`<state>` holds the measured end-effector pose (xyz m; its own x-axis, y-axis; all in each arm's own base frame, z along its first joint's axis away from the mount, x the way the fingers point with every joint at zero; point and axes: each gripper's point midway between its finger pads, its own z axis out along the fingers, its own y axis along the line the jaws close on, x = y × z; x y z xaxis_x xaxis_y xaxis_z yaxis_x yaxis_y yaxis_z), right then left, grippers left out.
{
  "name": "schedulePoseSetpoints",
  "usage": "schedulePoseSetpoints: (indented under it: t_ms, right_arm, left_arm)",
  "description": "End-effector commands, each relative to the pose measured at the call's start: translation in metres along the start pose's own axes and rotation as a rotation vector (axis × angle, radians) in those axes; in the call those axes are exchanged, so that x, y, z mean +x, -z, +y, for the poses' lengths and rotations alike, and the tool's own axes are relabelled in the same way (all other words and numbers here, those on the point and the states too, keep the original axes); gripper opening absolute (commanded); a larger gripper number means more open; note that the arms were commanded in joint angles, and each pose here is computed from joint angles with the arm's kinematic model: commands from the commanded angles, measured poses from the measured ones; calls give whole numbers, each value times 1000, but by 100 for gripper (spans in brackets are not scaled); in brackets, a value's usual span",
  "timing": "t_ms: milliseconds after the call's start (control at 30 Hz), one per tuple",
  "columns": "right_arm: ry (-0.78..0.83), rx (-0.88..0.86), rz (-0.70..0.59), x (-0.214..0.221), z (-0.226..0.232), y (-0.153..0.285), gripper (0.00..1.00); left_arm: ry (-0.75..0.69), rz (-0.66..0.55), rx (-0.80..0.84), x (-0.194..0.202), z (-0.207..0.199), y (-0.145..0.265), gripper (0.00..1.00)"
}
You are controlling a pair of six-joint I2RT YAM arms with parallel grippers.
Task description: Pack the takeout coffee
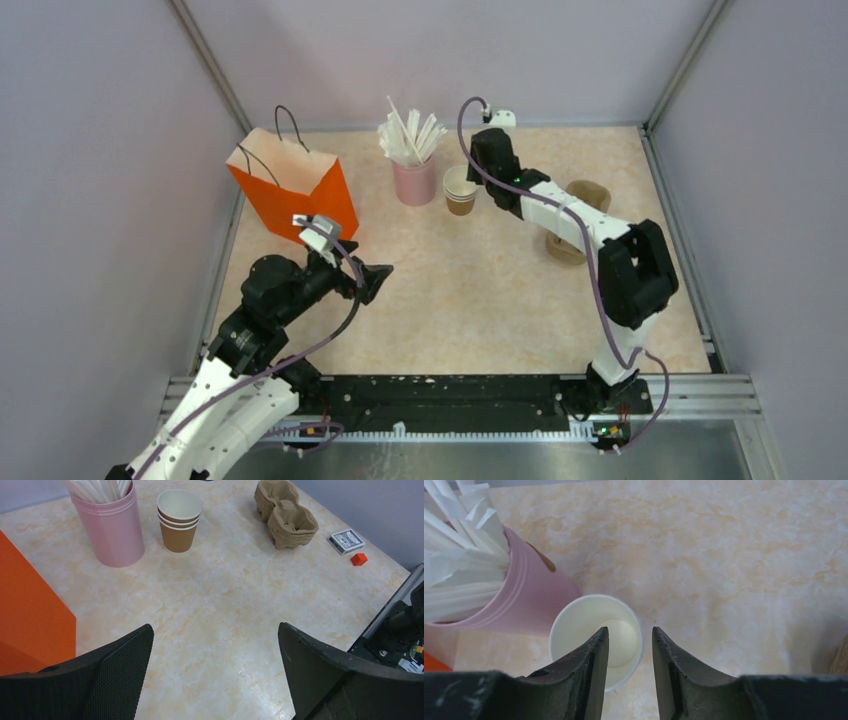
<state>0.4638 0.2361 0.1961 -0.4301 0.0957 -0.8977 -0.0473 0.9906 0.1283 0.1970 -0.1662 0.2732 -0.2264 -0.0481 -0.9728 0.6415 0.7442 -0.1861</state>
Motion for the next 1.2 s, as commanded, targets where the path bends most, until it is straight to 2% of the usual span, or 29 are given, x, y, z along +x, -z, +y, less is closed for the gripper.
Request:
schedulePoseSetpoints:
  t_ms: [0,433,667,1167]
  right_arm:
    - [9,-12,-3,-15,2,-18,36]
    - [78,-15,84,11,-5,-39,31]
    - [94,-5,86,16,-9,-41,21]
    - [85,-14,104,22,-10,-46,19]
  left_arm:
    - [-8,-42,32,-10,-6,-1,99]
    - [-9,-44,47,-10,-8,-2,99]
    - [-10,-42,38,-9,-6,-2,99]
    - [-9,-41,29,-9,-5,-3,99]
